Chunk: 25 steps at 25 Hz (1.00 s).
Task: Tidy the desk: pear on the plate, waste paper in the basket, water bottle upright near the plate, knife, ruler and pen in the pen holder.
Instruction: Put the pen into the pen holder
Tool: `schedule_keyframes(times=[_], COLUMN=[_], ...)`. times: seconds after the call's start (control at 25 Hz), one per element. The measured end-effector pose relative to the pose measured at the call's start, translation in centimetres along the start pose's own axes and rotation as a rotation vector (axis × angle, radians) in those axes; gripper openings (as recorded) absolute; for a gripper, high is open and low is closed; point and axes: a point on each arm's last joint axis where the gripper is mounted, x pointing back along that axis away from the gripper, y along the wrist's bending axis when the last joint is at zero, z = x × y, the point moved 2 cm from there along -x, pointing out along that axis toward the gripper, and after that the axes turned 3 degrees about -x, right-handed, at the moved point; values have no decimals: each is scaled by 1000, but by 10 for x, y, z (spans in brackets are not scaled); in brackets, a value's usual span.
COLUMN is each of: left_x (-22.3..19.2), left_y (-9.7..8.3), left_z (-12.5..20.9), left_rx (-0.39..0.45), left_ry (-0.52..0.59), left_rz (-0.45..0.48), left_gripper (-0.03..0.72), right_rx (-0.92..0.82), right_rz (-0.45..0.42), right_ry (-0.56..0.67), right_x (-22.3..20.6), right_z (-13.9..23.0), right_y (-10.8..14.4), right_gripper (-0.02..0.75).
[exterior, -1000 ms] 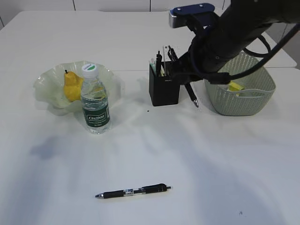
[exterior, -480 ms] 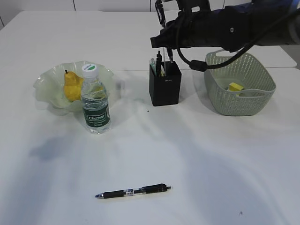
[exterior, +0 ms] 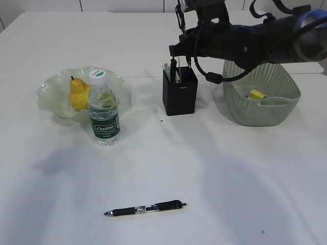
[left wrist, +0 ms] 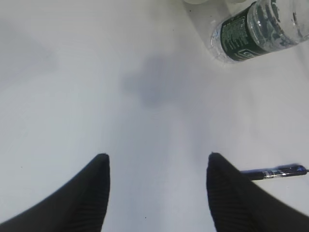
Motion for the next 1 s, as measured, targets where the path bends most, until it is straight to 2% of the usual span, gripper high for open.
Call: schedule_keyframes(times=[0.56, 0.72, 0.88, 1.0], left_x=[0, 0, 0, 0], left_y=[0, 0, 0, 0], left_z=[-2, -2, -2, -2], left_rx=[0, 0, 0, 0], left_ry=[-14, -15, -17, -21], left_rz=[-1, -1, -1, -1], left_gripper=[447, 447, 447, 447], right_rx=[-2, -2, -11, -17], right_rz=[0, 0, 0, 0], right_ry=[33, 41, 41, 41], right_x=[-30, -32, -32, -32], right_z=[50, 54, 54, 54], right_y=[1, 1, 1, 1], right_gripper=[83, 127, 208, 228])
